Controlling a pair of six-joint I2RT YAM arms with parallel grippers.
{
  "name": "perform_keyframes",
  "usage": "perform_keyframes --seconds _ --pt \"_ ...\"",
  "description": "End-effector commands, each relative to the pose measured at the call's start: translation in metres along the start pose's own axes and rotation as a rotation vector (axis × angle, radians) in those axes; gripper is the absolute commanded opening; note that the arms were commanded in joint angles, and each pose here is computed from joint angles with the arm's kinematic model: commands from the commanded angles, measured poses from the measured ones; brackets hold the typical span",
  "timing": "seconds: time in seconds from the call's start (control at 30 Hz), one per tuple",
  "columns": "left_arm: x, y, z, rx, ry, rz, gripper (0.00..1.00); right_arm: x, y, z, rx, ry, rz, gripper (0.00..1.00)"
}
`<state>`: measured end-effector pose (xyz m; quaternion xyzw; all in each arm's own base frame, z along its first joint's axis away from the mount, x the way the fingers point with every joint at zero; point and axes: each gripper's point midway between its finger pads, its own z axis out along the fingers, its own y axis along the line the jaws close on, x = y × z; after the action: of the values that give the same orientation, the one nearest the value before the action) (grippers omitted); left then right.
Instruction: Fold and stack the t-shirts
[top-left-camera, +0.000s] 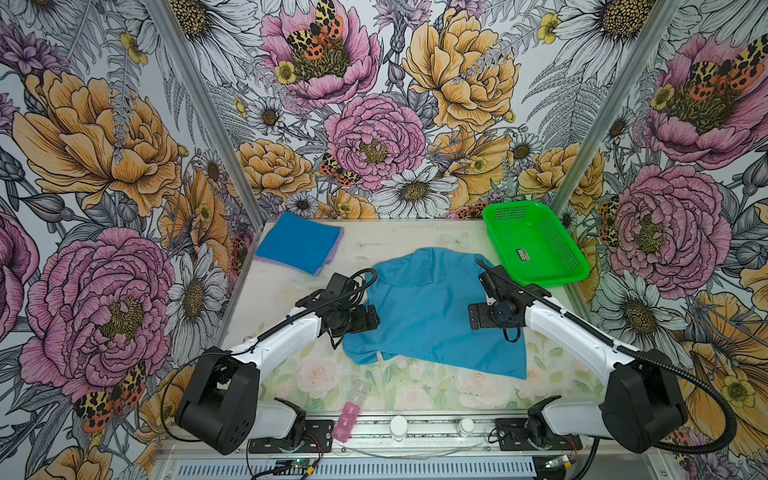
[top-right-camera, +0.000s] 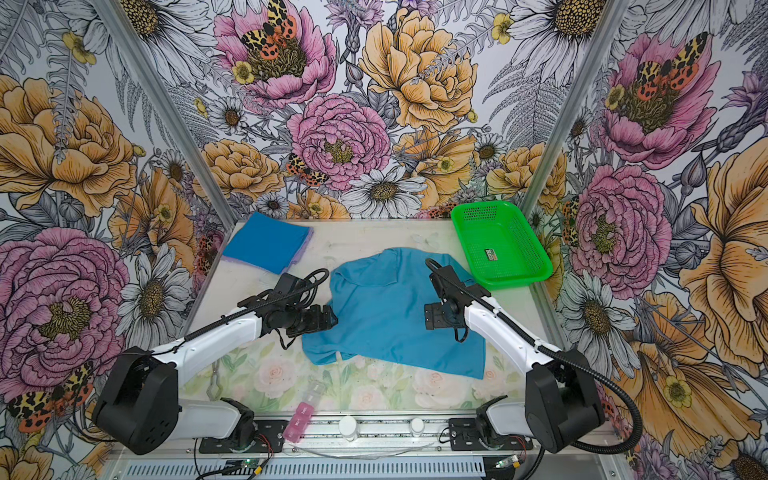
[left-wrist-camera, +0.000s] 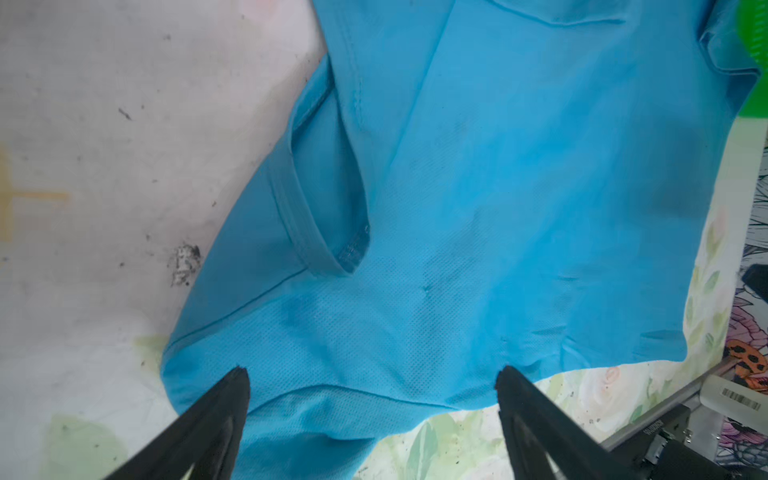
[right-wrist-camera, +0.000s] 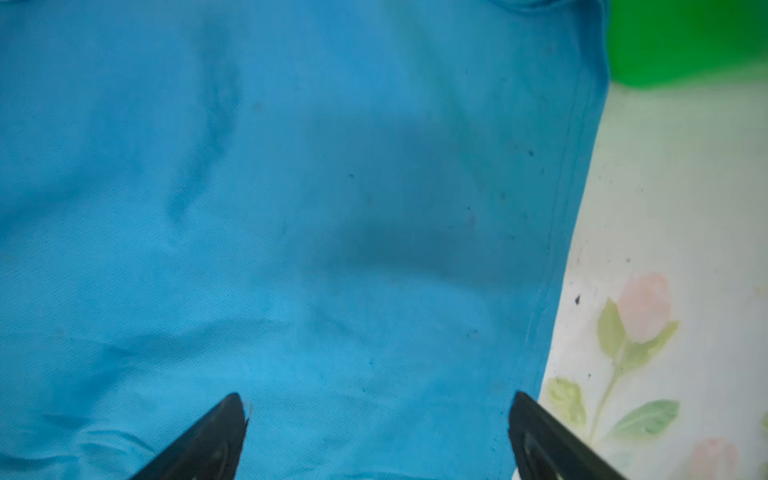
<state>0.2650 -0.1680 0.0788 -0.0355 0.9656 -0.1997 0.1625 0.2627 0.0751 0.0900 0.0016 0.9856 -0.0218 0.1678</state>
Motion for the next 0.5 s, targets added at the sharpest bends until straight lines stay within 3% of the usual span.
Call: perform_keyframes --seconds 0.0,0.27,0.47 --pt "0.013 0.013 -0.007 -0.084 -0.037 -0.039 0.92 0.007 -0.013 -0.007 0.026 -0.071 0.166 0.99" --pt "0.049 0.026 -0.019 -0.130 -0.022 -0.058 0.90 0.033 -0.023 0.011 0.051 -0.032 0.290 0.99" --pt "0.064 0.019 -0.002 -0.130 0.028 -0.046 0.87 0.021 -0.012 0.034 -0.013 -0.013 0.326 1.00"
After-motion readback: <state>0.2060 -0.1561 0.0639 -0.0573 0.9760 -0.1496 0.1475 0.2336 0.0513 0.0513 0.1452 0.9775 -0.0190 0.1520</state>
